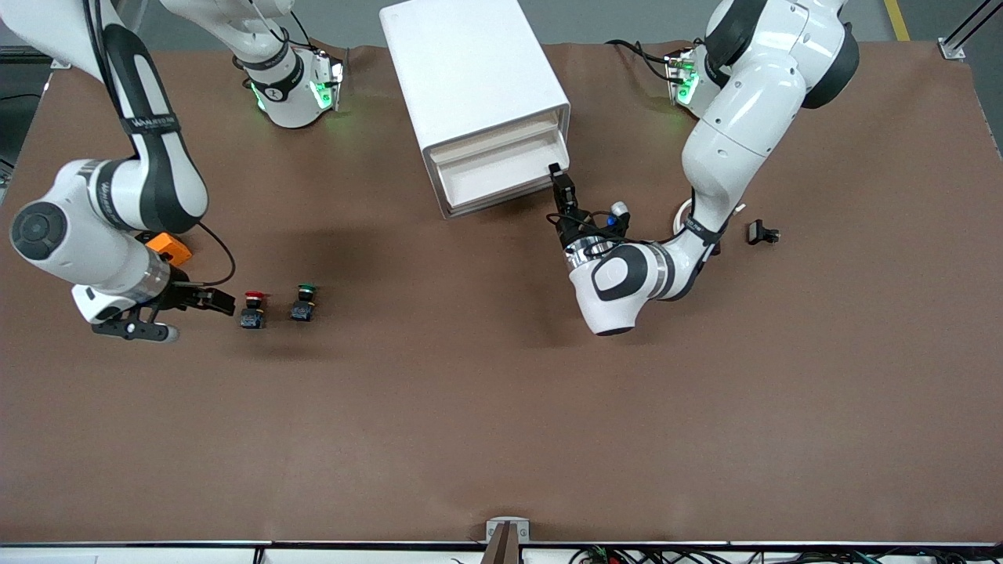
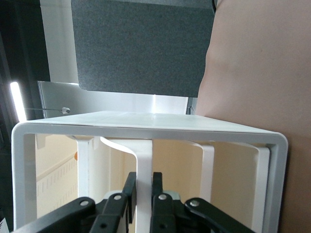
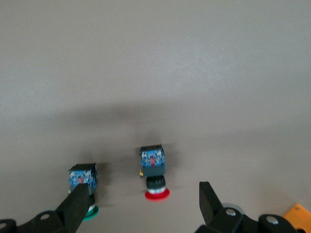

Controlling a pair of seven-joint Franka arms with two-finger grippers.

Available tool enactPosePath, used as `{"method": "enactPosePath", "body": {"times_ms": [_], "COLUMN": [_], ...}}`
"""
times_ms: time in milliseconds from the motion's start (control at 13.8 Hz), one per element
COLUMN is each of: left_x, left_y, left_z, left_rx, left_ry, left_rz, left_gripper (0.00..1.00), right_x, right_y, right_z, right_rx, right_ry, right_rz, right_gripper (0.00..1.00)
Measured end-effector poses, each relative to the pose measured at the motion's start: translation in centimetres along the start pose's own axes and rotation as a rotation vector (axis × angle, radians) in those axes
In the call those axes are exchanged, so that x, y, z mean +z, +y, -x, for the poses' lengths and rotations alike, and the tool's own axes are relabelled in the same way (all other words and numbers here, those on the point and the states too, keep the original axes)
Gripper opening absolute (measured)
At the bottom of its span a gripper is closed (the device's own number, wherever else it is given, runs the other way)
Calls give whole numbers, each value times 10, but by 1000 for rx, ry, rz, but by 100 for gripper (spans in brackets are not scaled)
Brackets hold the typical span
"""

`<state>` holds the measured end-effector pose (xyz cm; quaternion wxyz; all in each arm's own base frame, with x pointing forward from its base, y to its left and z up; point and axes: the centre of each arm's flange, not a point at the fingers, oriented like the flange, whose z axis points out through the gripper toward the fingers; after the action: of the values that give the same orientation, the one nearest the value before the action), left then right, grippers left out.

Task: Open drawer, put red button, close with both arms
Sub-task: 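Open the drawer with the left gripper while the right gripper reaches the button, then lift the red button with the right gripper while the left gripper withdraws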

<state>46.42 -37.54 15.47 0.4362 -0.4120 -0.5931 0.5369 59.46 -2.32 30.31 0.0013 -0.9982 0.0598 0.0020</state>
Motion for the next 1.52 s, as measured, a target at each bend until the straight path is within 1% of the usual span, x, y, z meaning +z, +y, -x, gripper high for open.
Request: {"method": "enactPosePath", "body": {"times_ms": [362, 434, 651, 796, 1158, 1231, 1303, 1375, 1448, 1520], "left_x": [-12, -15, -27, -37, -64, -69, -71, -73, -74, -74], "left_y": [0, 0, 1, 1, 2, 3, 3, 3, 3, 3], "left_z": [-6, -8, -16, -23, -42, -46, -48, -49, -50, -51], "left_rx": [-1, -2, -3, -3, -6, -8, -9, -9, -9, -9], "left_ry": [-21, -27, -52, -70, -123, -132, -137, -141, -143, -144], "left_rz": [6, 7, 7, 7, 19, 20, 20, 20, 20, 20], "left_gripper": [17, 17, 16, 16, 17, 16, 16, 17, 17, 17], "right_x": [69, 81, 106, 115, 141, 141, 140, 139, 137, 134], "right_y": [-2, -1, -1, -1, 2, 1, 1, 1, 0, 0], "right_z": [-9, -8, -4, 1, 29, 30, 30, 30, 31, 31], "right_rx": [-14, -15, -15, -16, -17, -19, -19, -19, -20, -20], "right_ry": [37, 35, 6, 0, -51, -50, -51, -51, -57, -64], "right_rz": [11, 12, 15, 15, 19, 19, 19, 19, 19, 20], "right_gripper": [100, 100, 100, 100, 100, 92, 92, 85, 76, 63]}}
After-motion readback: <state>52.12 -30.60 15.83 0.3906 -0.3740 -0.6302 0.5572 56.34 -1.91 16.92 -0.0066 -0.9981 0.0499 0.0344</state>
